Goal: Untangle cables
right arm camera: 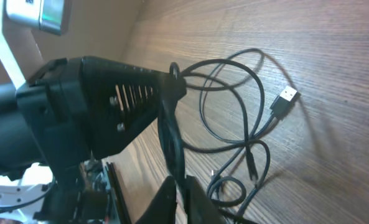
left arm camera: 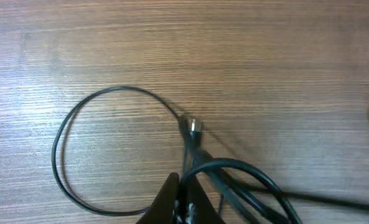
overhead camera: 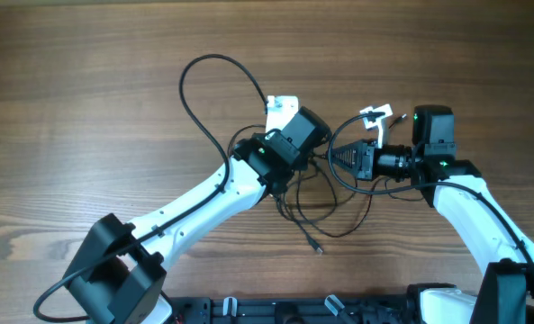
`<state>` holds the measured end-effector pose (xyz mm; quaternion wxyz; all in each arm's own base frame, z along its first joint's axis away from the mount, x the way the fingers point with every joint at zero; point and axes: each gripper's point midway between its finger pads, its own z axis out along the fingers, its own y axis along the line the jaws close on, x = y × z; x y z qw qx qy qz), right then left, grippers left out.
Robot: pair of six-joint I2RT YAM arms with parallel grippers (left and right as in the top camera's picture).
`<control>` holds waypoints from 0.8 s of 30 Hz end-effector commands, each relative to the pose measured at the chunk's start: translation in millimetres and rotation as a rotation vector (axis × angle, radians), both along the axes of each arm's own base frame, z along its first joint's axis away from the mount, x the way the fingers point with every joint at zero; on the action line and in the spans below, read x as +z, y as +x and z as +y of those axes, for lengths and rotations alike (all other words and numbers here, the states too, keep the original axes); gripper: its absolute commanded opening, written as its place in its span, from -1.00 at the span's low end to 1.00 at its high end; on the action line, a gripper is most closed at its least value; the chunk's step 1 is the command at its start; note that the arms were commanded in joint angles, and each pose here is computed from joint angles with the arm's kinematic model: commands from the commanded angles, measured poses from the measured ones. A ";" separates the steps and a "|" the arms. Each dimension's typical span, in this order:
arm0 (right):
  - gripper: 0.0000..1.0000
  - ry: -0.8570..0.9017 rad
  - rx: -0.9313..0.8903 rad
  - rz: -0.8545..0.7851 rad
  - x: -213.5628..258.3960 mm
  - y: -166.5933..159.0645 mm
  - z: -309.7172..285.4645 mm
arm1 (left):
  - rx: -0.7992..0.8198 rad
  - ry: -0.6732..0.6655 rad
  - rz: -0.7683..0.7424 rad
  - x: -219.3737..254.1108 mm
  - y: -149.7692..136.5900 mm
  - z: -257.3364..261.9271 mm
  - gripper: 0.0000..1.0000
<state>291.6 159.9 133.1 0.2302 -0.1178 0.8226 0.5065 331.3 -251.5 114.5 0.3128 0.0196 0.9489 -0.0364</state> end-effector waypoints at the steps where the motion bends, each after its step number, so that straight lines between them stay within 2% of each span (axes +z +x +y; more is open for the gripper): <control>1: -0.54 -0.032 -0.040 0.011 -4.6 6.1 -5.3 | 0.053 0.028 -0.028 1.3 8.7 11.2 -0.92; 2: -0.18 -0.100 -0.137 0.078 -18.4 14.4 -15.9 | 0.032 0.039 -0.041 6.9 9.4 12.3 -0.92; 3: 0.63 -0.159 -0.224 0.137 -30.4 19.8 -26.5 | -0.015 0.059 -0.062 16.4 9.1 12.4 -0.92; 5: 0.83 -0.199 -0.273 0.167 -38.0 21.8 -33.7 | -0.083 0.077 -0.105 36.9 7.9 13.2 -0.92; 7: 0.77 -0.117 -0.168 0.120 -23.8 14.0 -19.1 | -0.116 0.058 -0.121 48.9 5.0 11.1 -0.92; 10: 0.12 0.114 0.105 -0.025 18.7 -15.7 9.2 | -0.115 0.043 -0.132 55.7 4.0 11.3 -0.92; 11: 0.03 0.157 0.156 -0.065 26.8 -22.3 12.3 | -0.118 0.036 -0.128 55.1 3.4 10.1 -0.92; 14: -0.03 0.166 0.210 -0.143 30.4 -27.9 16.5 | -0.128 0.025 -0.118 54.0 1.9 7.9 -0.92; 16: -0.03 0.066 0.211 -0.188 15.9 -24.6 22.3 | -0.132 0.021 -0.114 53.7 1.2 6.8 -0.92; 18: -0.03 -0.163 0.170 -0.194 -18.2 -15.6 29.7 | -0.139 0.005 -0.104 52.7 -0.4 4.1 -0.92; 20: -0.02 -0.281 0.163 -0.237 -31.6 -10.2 38.8 | -0.137 0.003 -0.104 52.7 -0.4 4.1 -0.92; 22: -0.02 -0.427 0.021 -0.213 -47.7 11.0 31.5 | -0.138 0.004 -0.103 52.8 -0.5 4.0 -0.92; 24: -0.01 -0.459 -0.037 -0.217 -49.8 21.0 29.1 | -0.137 0.004 -0.104 52.8 -0.4 4.2 -0.92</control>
